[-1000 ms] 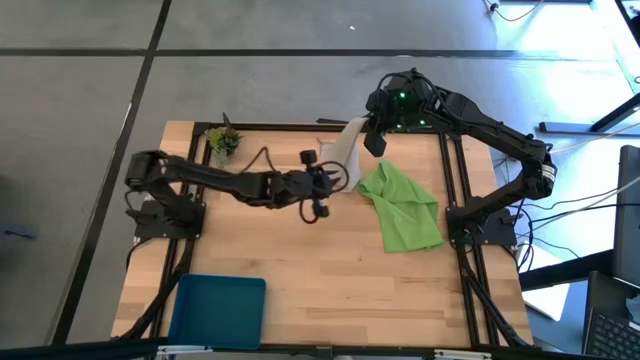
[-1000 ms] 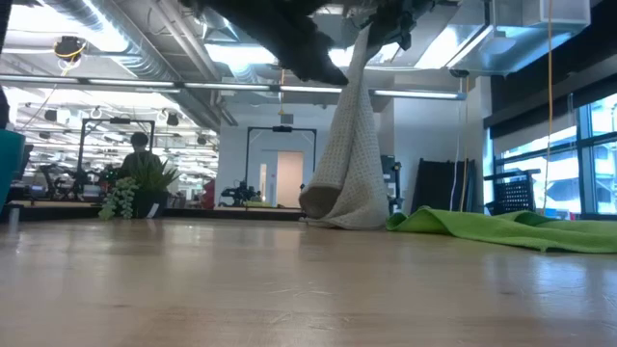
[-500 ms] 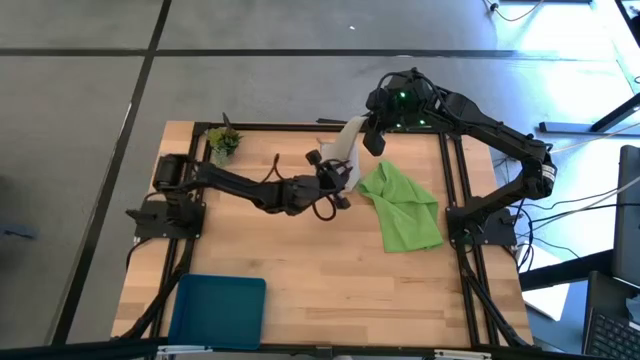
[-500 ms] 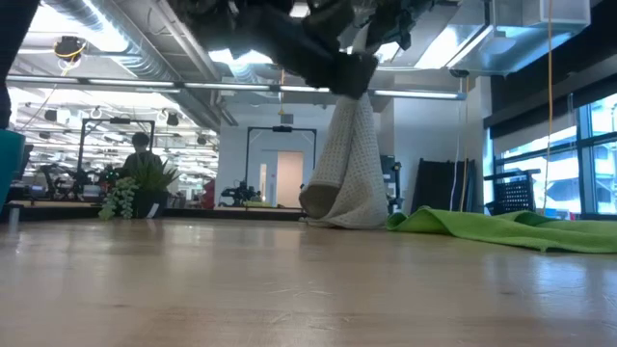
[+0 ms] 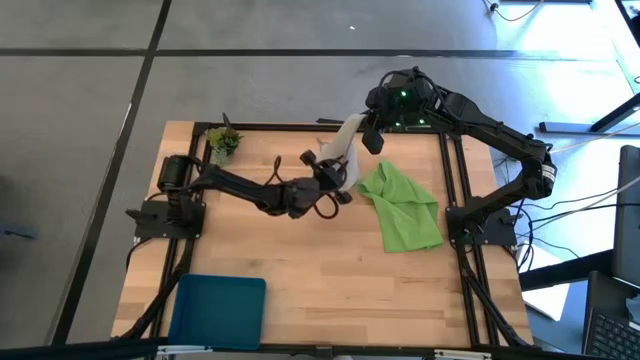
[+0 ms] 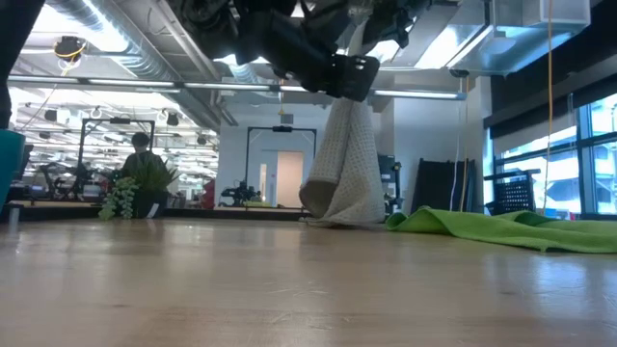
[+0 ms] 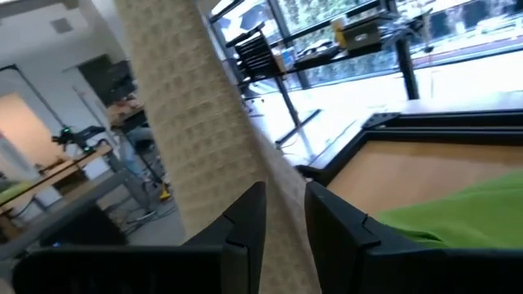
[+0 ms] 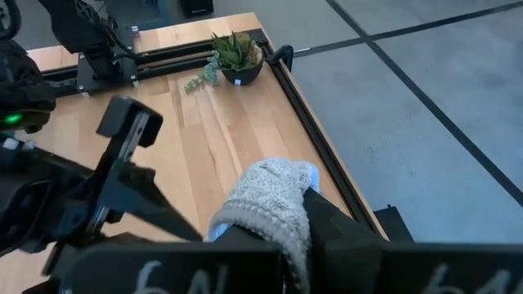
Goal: Fold microfiber towels
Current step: Fold the gray microfiber cloth
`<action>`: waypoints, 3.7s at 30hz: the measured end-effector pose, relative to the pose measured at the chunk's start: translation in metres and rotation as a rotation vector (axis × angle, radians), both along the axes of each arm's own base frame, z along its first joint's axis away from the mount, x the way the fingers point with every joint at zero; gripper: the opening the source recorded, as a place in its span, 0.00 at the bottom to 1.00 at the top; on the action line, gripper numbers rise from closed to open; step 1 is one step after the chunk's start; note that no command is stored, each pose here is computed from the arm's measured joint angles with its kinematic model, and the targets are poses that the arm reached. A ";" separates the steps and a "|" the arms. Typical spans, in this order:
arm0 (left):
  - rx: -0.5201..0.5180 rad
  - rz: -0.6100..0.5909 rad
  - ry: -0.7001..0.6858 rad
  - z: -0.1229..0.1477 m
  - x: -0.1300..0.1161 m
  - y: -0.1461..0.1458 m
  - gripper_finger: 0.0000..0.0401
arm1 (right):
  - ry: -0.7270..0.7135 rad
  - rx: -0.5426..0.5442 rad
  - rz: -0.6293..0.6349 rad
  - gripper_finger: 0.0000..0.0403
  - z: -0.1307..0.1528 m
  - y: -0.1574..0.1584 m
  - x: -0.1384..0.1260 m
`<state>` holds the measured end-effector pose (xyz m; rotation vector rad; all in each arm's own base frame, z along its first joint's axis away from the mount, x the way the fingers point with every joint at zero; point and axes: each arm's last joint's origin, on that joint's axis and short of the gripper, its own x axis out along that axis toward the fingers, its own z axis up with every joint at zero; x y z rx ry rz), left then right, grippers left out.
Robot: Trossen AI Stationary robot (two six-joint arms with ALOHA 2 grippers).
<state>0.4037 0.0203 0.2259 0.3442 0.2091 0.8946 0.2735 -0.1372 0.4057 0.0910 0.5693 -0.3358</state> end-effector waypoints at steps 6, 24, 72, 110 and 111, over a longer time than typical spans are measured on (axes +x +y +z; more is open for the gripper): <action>-0.016 0.008 -0.019 0.000 0.000 0.006 0.19 | 0.000 0.000 0.000 0.01 0.000 0.000 0.000; -0.066 0.028 -0.078 -0.001 -0.001 0.017 0.19 | -0.027 0.007 -0.012 0.01 0.002 -0.001 0.001; -0.082 0.137 -0.002 -0.010 -0.005 0.034 0.19 | -0.073 0.009 -0.025 0.01 0.005 -0.001 0.003; -0.192 0.213 0.182 -0.034 -0.020 0.078 0.19 | -0.041 0.028 -0.027 0.01 0.002 -0.001 0.001; -0.200 0.219 0.182 -0.035 -0.021 0.079 0.19 | -0.041 0.028 -0.027 0.01 0.002 -0.001 0.001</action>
